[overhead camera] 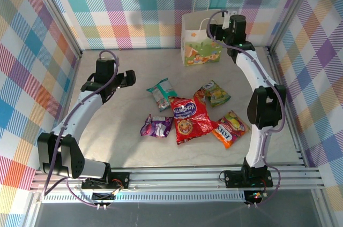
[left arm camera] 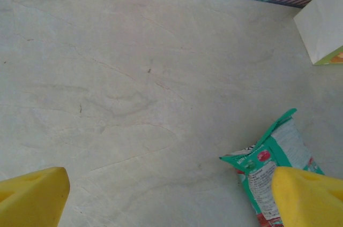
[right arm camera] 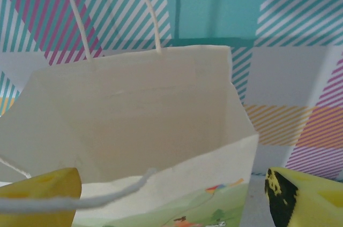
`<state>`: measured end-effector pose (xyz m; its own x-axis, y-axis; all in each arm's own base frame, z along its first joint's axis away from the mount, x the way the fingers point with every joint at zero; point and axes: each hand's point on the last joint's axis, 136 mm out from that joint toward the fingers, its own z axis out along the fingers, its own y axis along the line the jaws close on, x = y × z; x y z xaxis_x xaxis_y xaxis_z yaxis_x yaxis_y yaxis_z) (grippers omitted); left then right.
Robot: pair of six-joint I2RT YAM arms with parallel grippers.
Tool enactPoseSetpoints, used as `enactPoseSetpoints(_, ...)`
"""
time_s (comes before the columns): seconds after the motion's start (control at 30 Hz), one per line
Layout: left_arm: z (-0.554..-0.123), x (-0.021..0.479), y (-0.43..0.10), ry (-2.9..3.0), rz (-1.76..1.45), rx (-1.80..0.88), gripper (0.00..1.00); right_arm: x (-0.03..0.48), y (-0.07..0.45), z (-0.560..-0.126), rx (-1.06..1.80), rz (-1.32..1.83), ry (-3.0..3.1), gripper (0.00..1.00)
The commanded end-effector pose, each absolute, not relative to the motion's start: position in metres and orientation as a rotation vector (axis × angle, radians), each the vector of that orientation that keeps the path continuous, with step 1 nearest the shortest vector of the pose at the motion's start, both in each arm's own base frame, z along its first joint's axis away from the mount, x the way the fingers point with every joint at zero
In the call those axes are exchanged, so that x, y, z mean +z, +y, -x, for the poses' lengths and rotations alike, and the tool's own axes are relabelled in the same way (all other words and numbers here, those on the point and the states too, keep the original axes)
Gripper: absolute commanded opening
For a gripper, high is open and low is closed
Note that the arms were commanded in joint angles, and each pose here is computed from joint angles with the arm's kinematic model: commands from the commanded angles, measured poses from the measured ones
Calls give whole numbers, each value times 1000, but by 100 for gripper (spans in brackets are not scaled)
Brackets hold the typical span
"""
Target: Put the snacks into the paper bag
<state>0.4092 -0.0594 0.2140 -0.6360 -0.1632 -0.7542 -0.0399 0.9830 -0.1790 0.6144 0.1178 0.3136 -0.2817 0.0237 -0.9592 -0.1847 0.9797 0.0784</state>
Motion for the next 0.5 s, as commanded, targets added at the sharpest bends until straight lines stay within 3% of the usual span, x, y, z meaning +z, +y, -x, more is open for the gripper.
enactPoseSetpoints(0.0, -407, 235, -69, 2214, 127, -256, 97, 325, 134, -618, 178, 177, 1814, 86)
enactPoseSetpoints(0.17, -405, 235, -71, 2204, 142, -287, 97, 320, 146, -626, 144, 220, 1813, 78)
enactPoseSetpoints(0.33, -401, 234, -72, 2200, 149, -300, 97, 323, 146, -632, 135, 201, 1786, 63)
enactPoseSetpoints(0.47, -400, 234, -71, 2201, 154, -297, 97, 330, 141, -633, 101, 189, 1755, 46)
